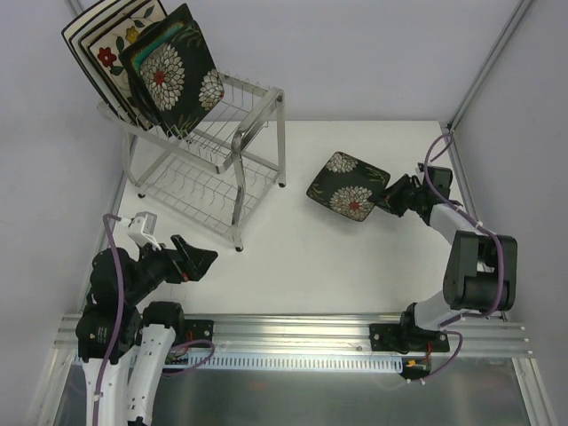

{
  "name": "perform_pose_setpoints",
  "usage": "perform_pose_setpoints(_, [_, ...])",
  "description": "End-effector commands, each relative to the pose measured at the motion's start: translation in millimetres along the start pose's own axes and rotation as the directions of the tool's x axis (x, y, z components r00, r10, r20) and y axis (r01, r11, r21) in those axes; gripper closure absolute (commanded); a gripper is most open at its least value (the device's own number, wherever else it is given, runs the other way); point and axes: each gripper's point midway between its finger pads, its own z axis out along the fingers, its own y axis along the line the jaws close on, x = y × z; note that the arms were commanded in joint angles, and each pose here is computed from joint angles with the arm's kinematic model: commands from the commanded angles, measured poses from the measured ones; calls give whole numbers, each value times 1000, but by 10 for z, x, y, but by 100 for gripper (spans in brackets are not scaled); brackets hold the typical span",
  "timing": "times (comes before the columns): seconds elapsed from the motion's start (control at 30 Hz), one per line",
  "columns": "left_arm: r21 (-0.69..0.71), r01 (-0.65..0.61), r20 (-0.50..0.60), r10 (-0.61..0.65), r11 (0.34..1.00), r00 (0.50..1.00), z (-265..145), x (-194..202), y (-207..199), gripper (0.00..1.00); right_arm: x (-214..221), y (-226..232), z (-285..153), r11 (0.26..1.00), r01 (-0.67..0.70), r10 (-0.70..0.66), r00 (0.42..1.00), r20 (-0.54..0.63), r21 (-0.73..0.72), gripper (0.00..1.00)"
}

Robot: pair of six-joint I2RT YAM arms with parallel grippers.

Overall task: Load the plates into the dish rack
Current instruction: Grab a plate with the right arm

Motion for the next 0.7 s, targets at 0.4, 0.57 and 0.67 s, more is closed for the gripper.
perform_pose_setpoints(0.4, [137, 62, -200, -34, 989, 979, 73, 10, -382, 1, 735, 1086, -1045, 921, 265, -291, 955, -55, -284, 99])
perform_pose_setpoints(0.57, [182, 89, -241, -43, 979, 970, 134, 1, -490, 1, 1105, 1233, -1220, 873, 298, -364, 925, -108, -387, 99])
perform_pose_setpoints(0.67, [208, 128, -258, -72, 970, 963, 179, -26, -566, 2, 1297, 1291, -1321, 842, 321, -413, 900, -136, -434, 99])
